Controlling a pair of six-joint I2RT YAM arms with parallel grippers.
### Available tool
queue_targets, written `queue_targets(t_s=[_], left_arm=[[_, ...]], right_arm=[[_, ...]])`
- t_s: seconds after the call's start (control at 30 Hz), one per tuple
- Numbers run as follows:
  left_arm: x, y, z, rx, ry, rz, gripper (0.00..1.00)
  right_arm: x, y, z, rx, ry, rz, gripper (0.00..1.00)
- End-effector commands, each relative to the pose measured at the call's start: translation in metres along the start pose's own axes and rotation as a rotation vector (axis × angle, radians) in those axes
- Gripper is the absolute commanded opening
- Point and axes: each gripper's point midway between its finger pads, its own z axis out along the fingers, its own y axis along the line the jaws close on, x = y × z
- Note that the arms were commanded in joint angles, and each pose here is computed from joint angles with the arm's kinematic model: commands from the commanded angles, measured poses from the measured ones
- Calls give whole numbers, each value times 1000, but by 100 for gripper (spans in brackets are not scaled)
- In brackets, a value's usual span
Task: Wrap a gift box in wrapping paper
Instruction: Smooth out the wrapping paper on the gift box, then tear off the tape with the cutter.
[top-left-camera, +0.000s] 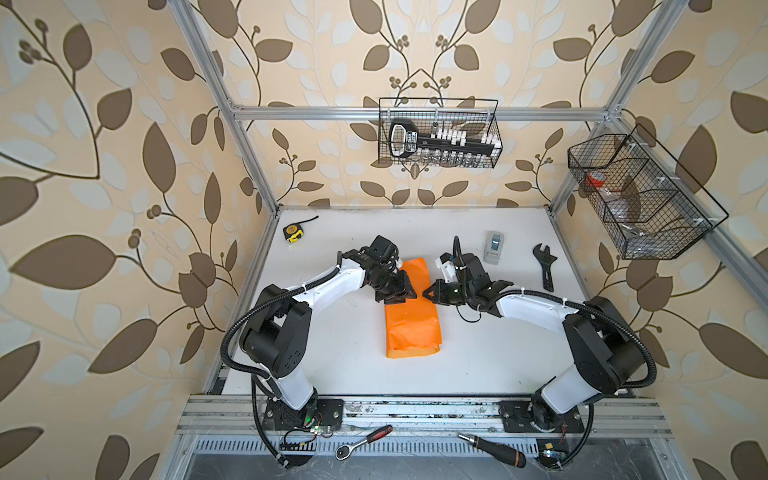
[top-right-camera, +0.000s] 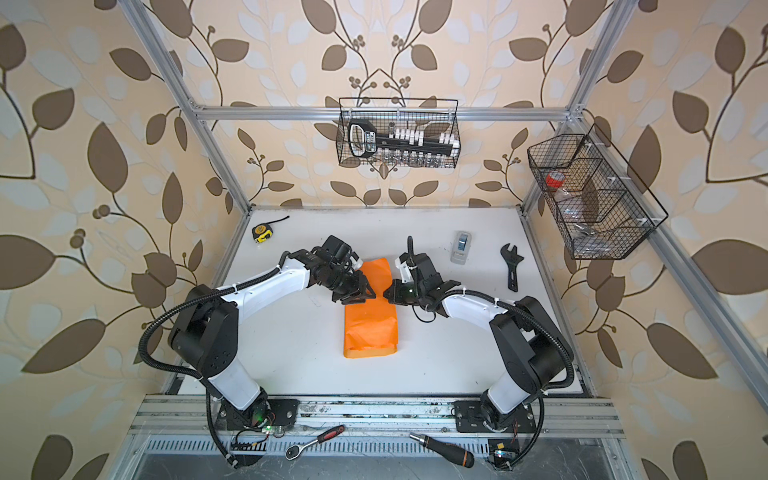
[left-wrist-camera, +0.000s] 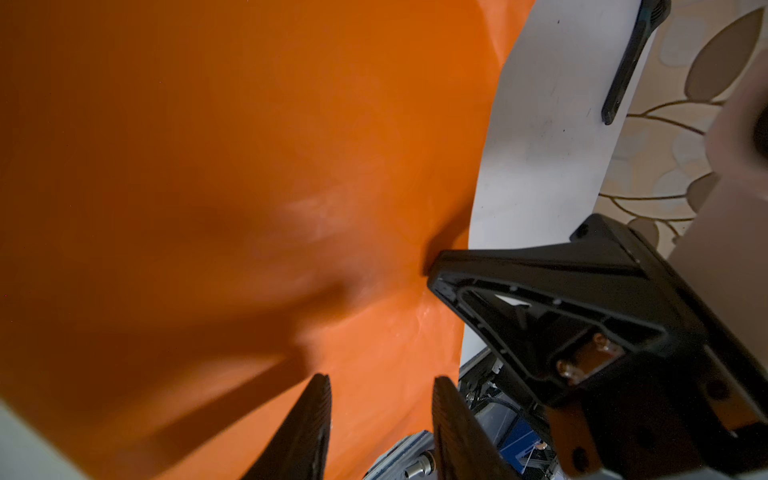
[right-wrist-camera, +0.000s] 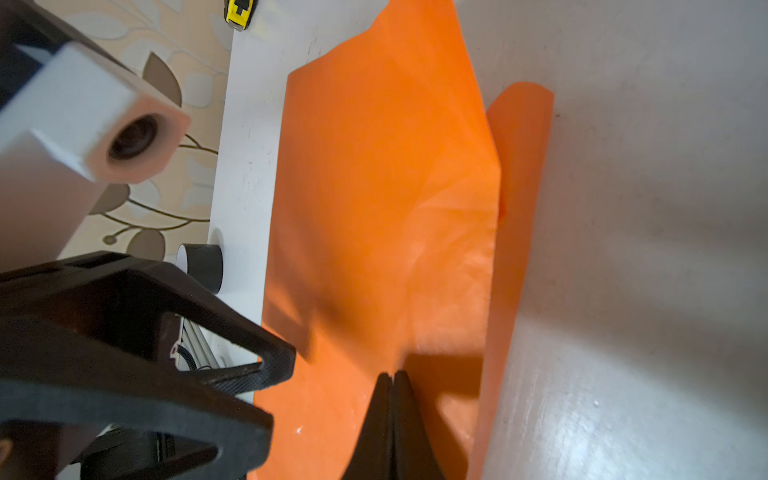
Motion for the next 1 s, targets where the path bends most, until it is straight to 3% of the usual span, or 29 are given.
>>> queue_targets(t_s=[0.0,0.27,0.5,0.6,0.7,0.73,0.87,0.97], left_arm=[[5,-4,5,35,16,3,43],[10,11,16,11,32,-17,43],[12,20,24,-3,40,-24,43],[13,22,26,-4,45,-24,42],[14,23,27,-4,44,-24,42],[14,24,27,-6,44,-23,42],[14,25,28,-6,42,-20,43],[14,25,28,-4,42,-20,43]], right_arm=[[15,-21,5,69,33,26,5],[9,-21,-1,59,19,35,5],[-38,-34,-37,90,-75,51,7],[-71,-55,-67,181,-168,70,11],[-110,-99,-101,350,-281,143,34],[-122,-112,-107,377,-291,174,37],[-159,-160,-127,462,-304,267,32],[-185,-181,-140,512,-382,252,37]])
